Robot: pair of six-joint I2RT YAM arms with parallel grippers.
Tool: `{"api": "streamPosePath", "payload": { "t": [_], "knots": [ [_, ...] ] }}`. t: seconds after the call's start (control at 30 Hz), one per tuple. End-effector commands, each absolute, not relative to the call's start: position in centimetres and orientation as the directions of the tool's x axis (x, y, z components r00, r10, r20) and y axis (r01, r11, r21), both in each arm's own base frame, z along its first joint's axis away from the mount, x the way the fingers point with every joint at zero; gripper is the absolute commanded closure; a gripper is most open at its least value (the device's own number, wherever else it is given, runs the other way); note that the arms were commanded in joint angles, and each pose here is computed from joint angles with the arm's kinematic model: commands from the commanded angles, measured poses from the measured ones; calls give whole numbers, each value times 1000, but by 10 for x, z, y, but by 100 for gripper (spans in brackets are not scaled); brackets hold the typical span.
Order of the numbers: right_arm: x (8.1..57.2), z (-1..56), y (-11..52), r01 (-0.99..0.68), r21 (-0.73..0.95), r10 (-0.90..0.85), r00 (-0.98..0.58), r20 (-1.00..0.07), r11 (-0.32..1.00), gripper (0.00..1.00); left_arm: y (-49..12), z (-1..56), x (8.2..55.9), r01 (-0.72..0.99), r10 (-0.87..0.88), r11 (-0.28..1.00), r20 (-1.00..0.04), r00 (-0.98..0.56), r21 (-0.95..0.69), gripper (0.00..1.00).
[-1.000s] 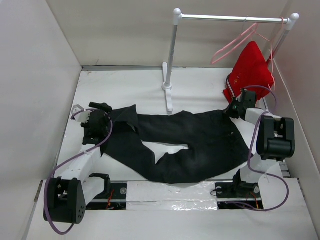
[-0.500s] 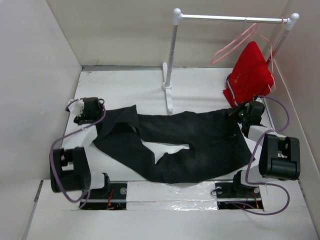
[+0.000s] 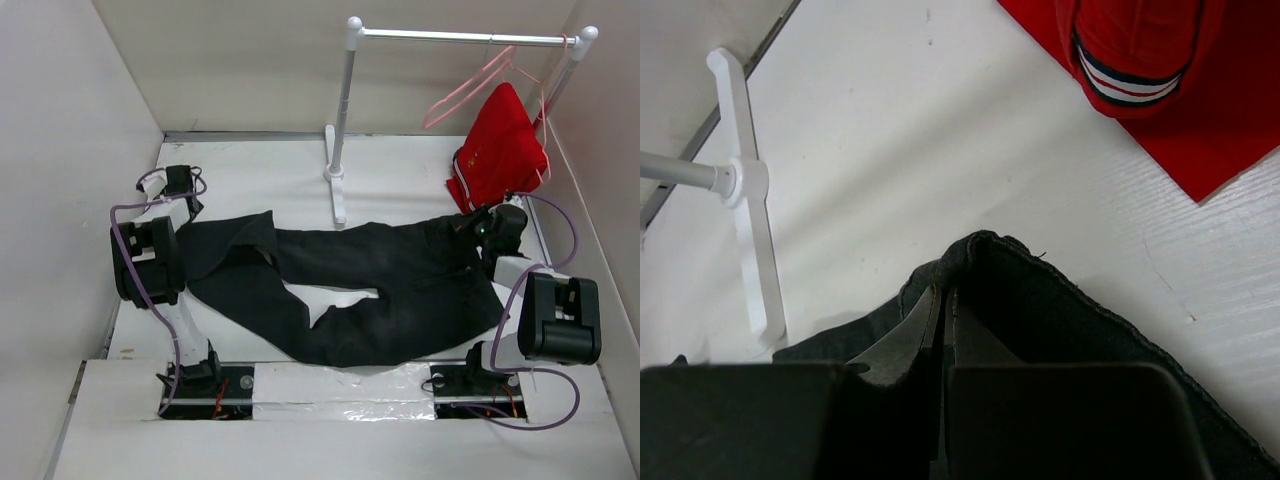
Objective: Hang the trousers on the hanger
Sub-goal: Flatten out the trousers at the center of the board.
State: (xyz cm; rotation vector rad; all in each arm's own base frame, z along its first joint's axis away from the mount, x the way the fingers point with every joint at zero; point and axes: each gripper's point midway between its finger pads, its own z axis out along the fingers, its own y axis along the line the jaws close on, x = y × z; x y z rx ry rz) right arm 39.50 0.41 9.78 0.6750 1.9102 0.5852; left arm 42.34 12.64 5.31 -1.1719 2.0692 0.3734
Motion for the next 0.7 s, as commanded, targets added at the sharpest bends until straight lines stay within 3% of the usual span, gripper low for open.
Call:
{"api": "streamPosePath", "payload": {
  "t": [0.0, 0.33, 0.43, 0.47, 0.57, 0.67],
  "knots": [
    [406, 126, 7, 124, 649, 653, -291, -699, 750, 100, 130, 59, 416, -822, -591, 570, -700, -400, -11, 32],
    [406, 121, 12, 103, 659, 653, -318, -688, 745, 100, 128, 24, 426, -783, -577, 618, -639, -509, 66, 36],
    [405, 122, 5, 114, 657, 656, -305, -690, 745, 100, 132, 19, 426, -782, -564, 616, -638, -524, 98, 53],
    [404, 121, 5, 116, 656, 655, -306, -691, 746, 100, 132, 20, 429, -779, -562, 621, -640, -524, 93, 72],
    [404, 120, 3, 117, 660, 659, -308, -687, 742, 100, 134, 24, 437, -777, -570, 624, -635, -521, 77, 100],
    [404, 121, -2, 124, 653, 656, -297, -694, 747, 100, 134, 43, 456, -767, -562, 641, -659, -500, 37, 100]
  ]
}}
